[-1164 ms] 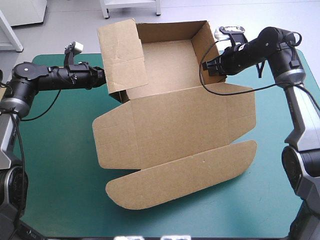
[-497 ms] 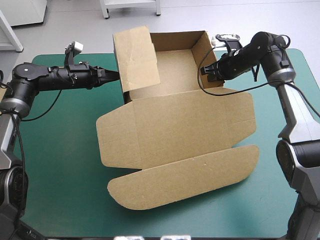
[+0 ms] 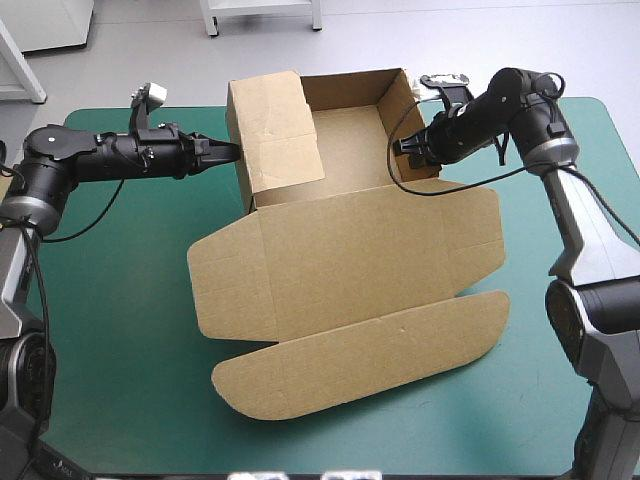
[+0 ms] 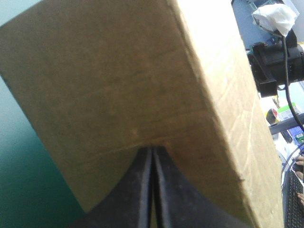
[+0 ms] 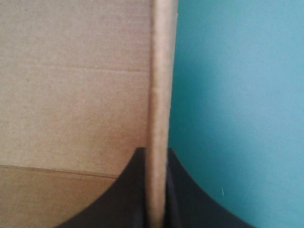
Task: Fold the box
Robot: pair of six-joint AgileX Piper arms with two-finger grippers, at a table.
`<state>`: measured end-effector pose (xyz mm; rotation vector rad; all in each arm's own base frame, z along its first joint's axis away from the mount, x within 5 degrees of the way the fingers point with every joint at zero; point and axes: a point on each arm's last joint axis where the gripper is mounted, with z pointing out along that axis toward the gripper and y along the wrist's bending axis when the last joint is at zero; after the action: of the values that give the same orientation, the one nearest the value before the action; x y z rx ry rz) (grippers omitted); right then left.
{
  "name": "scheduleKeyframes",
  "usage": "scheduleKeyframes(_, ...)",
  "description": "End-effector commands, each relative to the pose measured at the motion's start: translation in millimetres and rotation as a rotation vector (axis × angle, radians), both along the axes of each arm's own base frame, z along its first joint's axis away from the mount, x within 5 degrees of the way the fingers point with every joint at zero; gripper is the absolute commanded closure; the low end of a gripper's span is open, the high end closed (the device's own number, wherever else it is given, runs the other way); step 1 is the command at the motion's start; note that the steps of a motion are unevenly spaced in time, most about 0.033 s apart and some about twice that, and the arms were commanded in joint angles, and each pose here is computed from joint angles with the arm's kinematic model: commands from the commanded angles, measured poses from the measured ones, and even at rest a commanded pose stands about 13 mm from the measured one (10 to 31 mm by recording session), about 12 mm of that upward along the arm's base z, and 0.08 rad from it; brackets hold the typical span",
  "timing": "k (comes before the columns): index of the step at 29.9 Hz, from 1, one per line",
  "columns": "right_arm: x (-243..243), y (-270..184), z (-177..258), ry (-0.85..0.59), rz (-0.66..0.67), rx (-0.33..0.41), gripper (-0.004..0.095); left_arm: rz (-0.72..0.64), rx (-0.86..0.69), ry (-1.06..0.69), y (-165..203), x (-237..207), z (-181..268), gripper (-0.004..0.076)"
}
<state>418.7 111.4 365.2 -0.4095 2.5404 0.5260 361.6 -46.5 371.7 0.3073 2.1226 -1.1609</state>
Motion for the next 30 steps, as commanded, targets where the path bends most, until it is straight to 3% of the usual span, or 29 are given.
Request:
scheduleKeyframes(1,-15.5,6.2,37.2,-0.119,-0.005,0.048,0.0907,-0.009,-0.083,-0.077,-5.4,-12.2,31.1,0.0650)
scheduleKeyframes(7,-17.9,18.4,37.3,-0.134,0.009,0.034,0.0907,0.001,-0.096,-0.062,-5.3,-11.9,31.5,0.0404)
scheduleKeyframes(9,-18.7,21.5,37.5,-0.133,0.011,0.038,0.0907,0.006,-0.099,-0.049,-5.3,-11.9,31.1,0.0355)
scheduleKeyframes(30,-21.7,33.4,35.2,-0.131,0.012,0.008,0.0907,0.009,-0.076,-0.025,-22.5,-12.2,30.7,0.0295)
